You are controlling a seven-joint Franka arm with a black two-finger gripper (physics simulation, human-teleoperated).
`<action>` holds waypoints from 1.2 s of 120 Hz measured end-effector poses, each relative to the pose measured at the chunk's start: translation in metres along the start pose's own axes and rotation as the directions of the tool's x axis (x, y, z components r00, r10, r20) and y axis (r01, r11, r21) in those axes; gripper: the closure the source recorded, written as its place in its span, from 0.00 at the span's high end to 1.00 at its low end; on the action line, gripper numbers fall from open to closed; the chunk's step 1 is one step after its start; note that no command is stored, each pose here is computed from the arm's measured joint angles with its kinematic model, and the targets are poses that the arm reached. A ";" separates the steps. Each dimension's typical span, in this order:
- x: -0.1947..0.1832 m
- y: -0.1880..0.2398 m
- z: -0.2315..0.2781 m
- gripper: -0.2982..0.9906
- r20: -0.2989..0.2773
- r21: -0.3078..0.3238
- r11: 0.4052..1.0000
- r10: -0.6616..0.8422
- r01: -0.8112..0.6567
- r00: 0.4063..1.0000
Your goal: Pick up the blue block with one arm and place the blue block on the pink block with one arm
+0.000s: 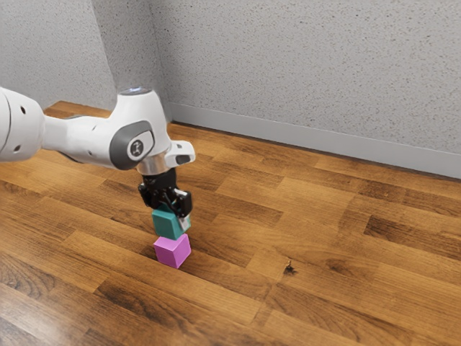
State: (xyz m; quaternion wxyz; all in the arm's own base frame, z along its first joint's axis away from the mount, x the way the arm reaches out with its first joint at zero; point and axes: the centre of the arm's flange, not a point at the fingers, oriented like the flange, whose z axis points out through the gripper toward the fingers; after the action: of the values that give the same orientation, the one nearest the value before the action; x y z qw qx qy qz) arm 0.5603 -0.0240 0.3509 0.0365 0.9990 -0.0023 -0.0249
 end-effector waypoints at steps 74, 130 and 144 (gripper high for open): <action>0.006 -0.004 0.026 0.52 0.038 0.010 0.996 -0.093 0.093 0.995; 0.001 0.004 -0.086 0.72 -0.150 0.007 0.997 -0.069 0.071 0.986; 0.006 0.021 -0.179 0.74 -0.243 0.020 1.000 0.027 -0.023 0.970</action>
State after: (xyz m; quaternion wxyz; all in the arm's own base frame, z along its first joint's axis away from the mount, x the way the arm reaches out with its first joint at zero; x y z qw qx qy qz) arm 0.5749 -0.0315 0.5301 0.0283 0.9947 -0.0107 0.0981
